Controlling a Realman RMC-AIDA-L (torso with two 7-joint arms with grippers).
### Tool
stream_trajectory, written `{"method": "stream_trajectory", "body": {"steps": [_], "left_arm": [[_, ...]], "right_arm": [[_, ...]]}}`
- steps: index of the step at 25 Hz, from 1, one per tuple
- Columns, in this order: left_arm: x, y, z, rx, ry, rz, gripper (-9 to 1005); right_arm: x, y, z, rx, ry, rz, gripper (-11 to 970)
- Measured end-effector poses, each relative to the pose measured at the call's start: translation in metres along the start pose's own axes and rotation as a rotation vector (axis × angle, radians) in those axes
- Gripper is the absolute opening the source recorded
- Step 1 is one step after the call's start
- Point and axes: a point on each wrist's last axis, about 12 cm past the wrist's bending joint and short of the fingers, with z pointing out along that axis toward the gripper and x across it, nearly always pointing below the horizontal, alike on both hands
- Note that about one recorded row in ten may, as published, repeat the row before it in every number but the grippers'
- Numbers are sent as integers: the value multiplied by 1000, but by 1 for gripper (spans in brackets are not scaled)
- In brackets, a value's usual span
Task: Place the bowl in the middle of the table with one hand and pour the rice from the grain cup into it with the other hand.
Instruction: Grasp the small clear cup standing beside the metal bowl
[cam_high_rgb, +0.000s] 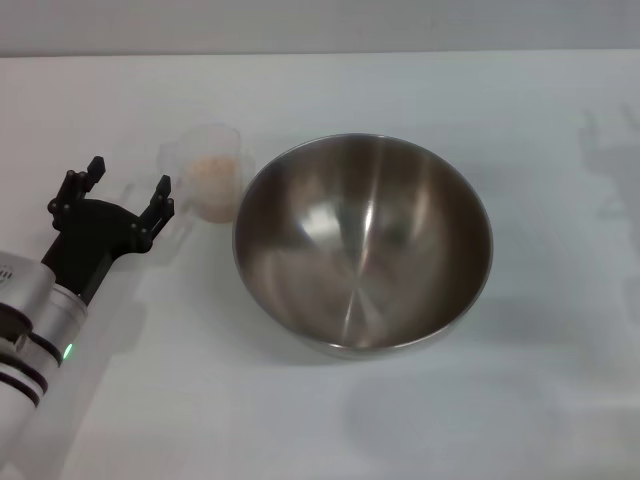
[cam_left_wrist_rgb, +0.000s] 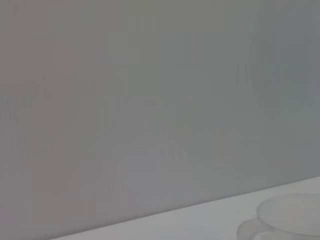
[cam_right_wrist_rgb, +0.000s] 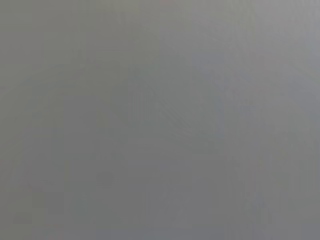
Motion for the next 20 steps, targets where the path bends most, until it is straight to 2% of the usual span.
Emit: {"method": "stream_trajectory", "body": {"steps": [20], "left_arm": [[-8, 7, 30, -13, 57, 14, 719]], "right_arm": [[1, -6, 0, 21, 5, -11, 467]]}}
